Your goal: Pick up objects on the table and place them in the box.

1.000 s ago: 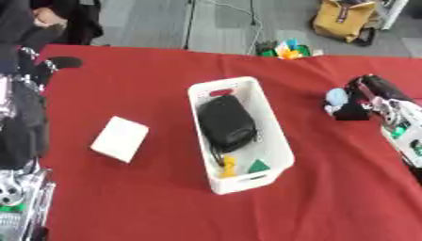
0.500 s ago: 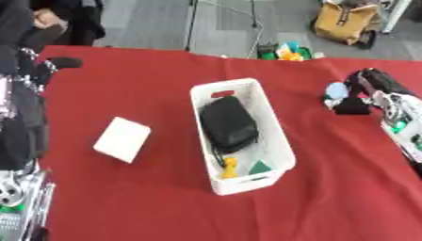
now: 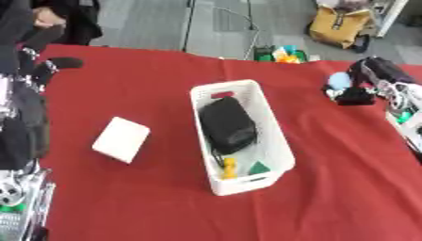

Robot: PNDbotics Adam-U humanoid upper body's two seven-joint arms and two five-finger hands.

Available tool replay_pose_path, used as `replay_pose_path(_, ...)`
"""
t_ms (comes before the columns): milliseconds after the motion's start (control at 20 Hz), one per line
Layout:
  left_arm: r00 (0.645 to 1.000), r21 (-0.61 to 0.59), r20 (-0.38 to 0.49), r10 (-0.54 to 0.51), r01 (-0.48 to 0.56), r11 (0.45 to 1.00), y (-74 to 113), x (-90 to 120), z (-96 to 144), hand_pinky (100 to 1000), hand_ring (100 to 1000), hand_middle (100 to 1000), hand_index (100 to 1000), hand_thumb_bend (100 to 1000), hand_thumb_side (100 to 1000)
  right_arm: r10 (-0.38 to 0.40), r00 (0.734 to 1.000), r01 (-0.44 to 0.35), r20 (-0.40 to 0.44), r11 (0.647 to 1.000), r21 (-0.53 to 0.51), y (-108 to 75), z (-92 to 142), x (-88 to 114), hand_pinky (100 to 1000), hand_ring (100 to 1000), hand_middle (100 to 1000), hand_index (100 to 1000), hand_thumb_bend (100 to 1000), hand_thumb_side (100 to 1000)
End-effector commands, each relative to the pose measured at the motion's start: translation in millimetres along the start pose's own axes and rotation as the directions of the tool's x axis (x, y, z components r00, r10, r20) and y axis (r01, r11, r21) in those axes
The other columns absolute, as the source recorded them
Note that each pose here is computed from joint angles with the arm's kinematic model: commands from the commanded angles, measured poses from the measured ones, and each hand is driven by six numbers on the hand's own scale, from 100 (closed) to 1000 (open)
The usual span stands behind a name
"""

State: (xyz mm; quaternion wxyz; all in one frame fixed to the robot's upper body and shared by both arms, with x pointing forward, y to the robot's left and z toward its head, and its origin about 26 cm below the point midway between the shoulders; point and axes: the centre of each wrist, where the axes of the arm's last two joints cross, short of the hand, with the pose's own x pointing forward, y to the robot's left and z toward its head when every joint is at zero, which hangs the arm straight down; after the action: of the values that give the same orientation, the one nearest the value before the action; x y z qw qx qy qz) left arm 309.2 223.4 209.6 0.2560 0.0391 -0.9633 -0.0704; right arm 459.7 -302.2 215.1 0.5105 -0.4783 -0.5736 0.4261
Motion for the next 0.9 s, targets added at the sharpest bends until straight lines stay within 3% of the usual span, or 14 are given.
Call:
replay_pose_path(50,1.0,-0.011,0.019,-0.009,0.009,1.0,2.2,4.4,-3.3,657,872,1000,913,100,1000,0.02,1.0,-0.02,0.01,0.999,-0.046,-25.3,0.4,-2.0,790,670,380,483,334,513)
replay_pose_path(650,1.0,-0.008,0.014,-0.012,0.012,1.0,3.4,4.3,-3.2,655,870,1000,912,100,1000,0.055,0.994,-0.053,0.09,0.998,-0.021,-38.2,7.7,19.8,787,670,382,487,318,521)
replay_pose_path(900,1.0,-0.004,0.014,-0.012,0.012,1.0,3.7,4.5,-4.0,654,867,1000,912,100,1000,0.071,0.984,-0.072,0.165,0.997,-0.004,-47.4,14.3,38.0,786,669,385,488,310,526)
